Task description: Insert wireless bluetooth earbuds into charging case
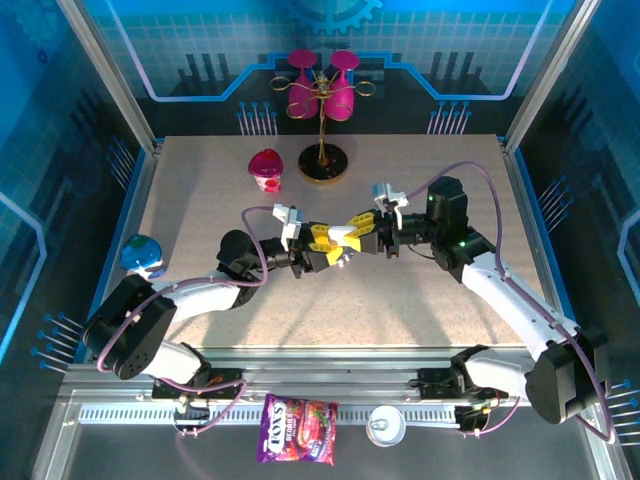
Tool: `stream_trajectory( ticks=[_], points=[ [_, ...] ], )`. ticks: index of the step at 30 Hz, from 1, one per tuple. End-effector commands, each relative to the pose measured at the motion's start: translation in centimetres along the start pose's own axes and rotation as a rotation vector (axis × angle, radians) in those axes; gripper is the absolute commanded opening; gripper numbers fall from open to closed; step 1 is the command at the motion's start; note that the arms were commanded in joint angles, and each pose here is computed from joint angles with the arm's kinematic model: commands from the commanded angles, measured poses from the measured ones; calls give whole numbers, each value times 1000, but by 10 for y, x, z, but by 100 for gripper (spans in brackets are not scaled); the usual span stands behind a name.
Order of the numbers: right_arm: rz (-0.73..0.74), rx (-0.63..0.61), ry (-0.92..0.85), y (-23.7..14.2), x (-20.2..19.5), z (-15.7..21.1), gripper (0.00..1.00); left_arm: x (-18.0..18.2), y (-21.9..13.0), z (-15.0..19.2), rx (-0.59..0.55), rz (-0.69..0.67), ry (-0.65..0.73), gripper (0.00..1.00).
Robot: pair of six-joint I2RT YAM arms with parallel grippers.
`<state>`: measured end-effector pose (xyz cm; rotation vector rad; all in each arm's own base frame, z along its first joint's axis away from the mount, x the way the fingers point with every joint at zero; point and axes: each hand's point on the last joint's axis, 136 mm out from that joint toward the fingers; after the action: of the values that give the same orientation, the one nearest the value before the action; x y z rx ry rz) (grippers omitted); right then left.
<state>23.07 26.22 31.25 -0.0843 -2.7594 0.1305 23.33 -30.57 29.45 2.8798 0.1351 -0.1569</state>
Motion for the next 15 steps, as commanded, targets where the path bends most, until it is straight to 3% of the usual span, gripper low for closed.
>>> stream_trajectory(
  ticks=[1, 13, 15],
  points=[
    [-31, 3, -39, 3, 9, -2, 5, -6, 5, -14, -34, 39, 61, 40],
    [-39, 26, -42, 4, 11, 4, 3, -3, 6, -14, -36, 37, 46, 38],
    [-40, 29, -41, 4, 11, 4, 3, -4, 6, -14, -36, 40, 45, 31]
  ],
)
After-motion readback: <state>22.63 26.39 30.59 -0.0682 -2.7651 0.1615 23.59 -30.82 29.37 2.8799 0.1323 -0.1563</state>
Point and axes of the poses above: each hand's point on the last joint's axis, 136 mm out from that joint toward the fingers, its own y axis out along the fingers, its own x axis along the line the jaws close on, z = x × y, and after that the axes turned 7 degrees about y, right-handed
